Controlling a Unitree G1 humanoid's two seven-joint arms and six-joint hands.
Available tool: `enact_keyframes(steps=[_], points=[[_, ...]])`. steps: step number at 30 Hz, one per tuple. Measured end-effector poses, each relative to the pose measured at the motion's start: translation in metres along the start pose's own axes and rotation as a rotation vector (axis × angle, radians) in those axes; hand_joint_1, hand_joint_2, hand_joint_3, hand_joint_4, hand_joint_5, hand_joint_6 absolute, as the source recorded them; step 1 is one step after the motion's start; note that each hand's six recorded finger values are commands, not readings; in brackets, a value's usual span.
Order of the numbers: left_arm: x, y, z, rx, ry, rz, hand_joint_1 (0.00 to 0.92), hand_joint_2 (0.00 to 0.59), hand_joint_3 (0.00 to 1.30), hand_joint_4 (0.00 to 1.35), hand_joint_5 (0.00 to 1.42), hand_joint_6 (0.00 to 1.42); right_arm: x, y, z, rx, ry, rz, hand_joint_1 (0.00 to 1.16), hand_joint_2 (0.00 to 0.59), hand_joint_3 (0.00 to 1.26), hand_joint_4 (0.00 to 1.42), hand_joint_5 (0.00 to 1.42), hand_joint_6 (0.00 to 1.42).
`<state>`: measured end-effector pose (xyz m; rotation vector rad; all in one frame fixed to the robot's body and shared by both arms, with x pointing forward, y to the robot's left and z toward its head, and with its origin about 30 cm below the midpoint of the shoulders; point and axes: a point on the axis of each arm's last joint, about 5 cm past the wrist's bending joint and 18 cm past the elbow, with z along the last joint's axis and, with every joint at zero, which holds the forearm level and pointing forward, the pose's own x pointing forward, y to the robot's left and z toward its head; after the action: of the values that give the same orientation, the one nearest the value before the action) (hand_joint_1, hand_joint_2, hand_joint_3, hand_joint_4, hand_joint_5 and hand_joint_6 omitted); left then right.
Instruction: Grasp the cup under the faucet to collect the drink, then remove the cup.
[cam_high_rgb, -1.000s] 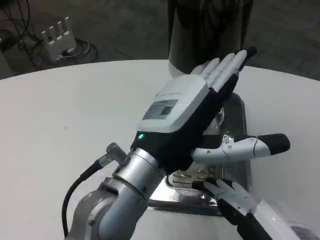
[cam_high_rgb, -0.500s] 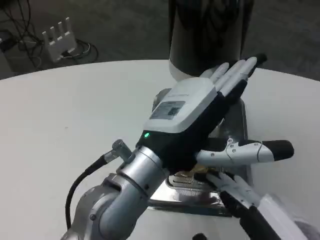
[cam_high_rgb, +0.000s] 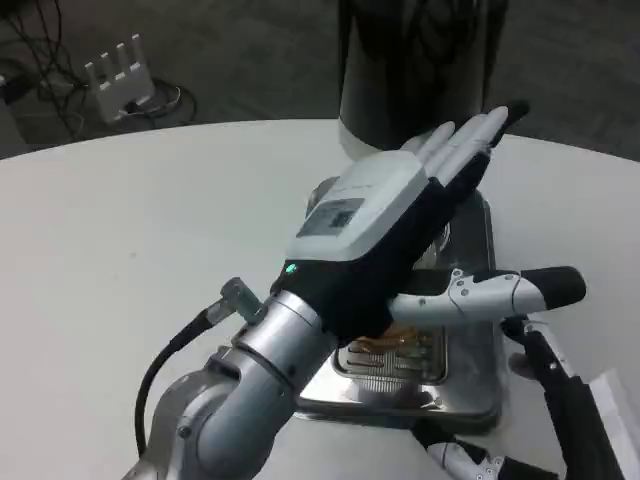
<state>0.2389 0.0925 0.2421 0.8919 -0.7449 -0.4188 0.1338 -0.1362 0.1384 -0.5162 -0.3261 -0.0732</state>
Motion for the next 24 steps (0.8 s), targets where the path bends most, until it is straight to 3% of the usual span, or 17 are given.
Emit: enact_keyframes(steps=[1,3,6,24], points=[[0.0,0.0,0.0001,-0.001,0.0,0.001,0.0,0.07,0.0,0.0,0.0,0.0,0.003,0.006,-0.0043,0.03,0.022,-0.017,0.88,0.177,0.05,0.07,0.12,0.21],[0.0,0.0,-0.0001,-0.001,0.001,0.001,0.0,0.07,0.0,0.0,0.0,0.0,0.006,0.0124,-0.0068,0.044,0.033,-0.018,0.86,0.178,0.05,0.07,0.12,0.21],[0.0,0.0,-0.0003,-0.002,0.002,0.001,0.0,0.071,0.0,0.0,0.0,0.0,0.015,0.0225,-0.0099,0.03,0.038,0.017,0.85,0.178,0.05,0.07,0.12,0.21],[0.0,0.003,-0.0024,-0.015,0.008,0.015,0.0,0.076,0.0,0.0,0.0,0.0,0.061,0.0426,-0.0134,0.042,0.022,-0.012,0.78,0.185,0.05,0.08,0.12,0.22]])
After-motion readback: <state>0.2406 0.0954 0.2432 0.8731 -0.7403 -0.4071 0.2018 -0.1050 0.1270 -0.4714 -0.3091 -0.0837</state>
